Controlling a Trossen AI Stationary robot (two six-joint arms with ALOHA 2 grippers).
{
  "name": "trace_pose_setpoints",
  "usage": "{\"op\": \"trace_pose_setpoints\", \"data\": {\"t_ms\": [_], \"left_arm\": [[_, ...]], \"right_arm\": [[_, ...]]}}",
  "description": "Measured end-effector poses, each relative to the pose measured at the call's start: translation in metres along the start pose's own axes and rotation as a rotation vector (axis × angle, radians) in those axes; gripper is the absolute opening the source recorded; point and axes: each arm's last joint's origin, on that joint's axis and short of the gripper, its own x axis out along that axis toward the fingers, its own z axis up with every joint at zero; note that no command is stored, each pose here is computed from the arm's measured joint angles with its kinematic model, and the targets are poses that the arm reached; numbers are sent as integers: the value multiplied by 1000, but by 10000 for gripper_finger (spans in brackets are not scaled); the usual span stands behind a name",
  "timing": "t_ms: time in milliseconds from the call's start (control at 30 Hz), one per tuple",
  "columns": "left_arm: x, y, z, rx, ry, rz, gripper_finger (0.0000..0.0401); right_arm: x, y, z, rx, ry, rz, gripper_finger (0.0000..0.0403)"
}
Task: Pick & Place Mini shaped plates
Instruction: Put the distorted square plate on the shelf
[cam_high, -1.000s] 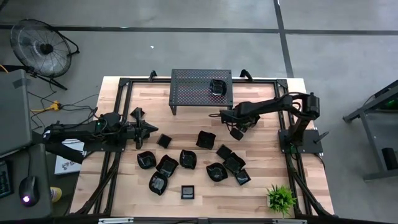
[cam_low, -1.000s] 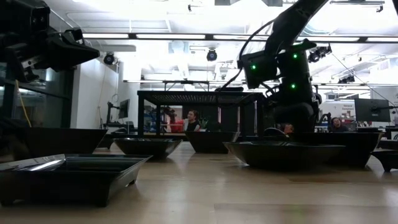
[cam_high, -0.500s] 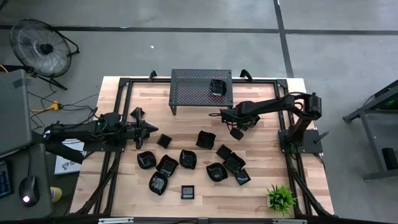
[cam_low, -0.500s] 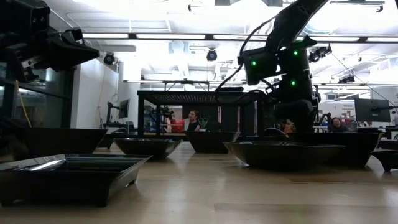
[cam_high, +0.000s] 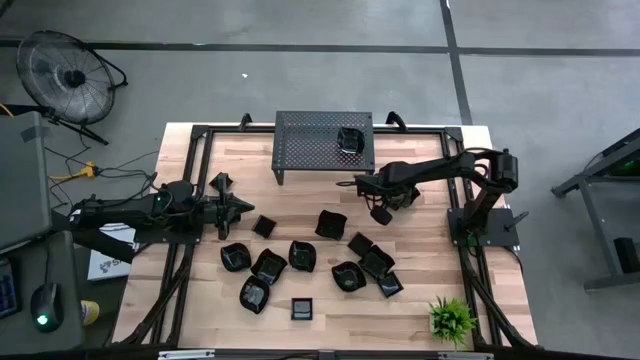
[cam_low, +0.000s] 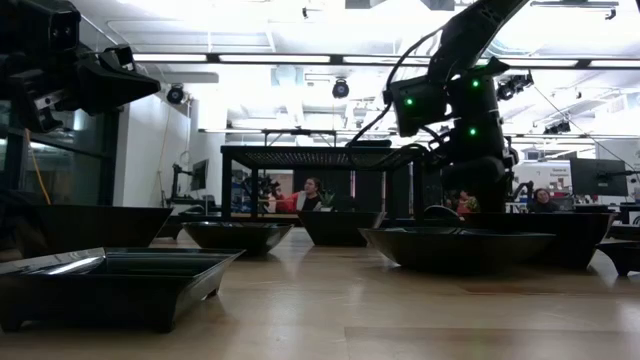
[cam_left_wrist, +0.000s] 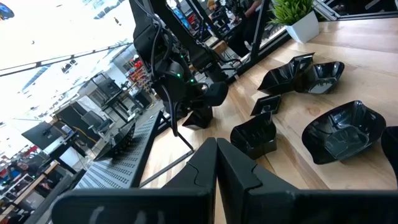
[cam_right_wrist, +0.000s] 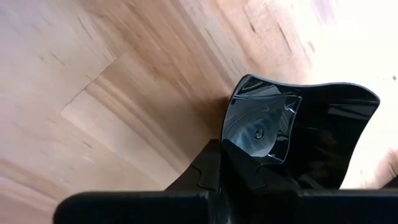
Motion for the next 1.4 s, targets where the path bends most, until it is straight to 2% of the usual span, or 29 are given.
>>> {"op": "trace_pose_setpoints", "data": {"t_ms": [333, 733, 933, 1167, 1400], "left_arm": [[0, 0, 0, 0, 0, 0, 3], [0, 0, 0, 0, 0, 0, 3], [0, 0, 0, 0, 0, 0, 3], [0, 0, 0, 0, 0, 0, 3], [0, 0, 0, 0, 0, 0, 3]], "right_arm": [[-29, -14, -15, 30, -26, 32, 2], [-108, -40, -35, 31, -64, 26, 1], [-157, -54, -37, 43, -140, 19, 1], [-208, -65, -38, 77, -298, 81, 1], [-226, -66, -35, 81, -365, 91, 1]]}}
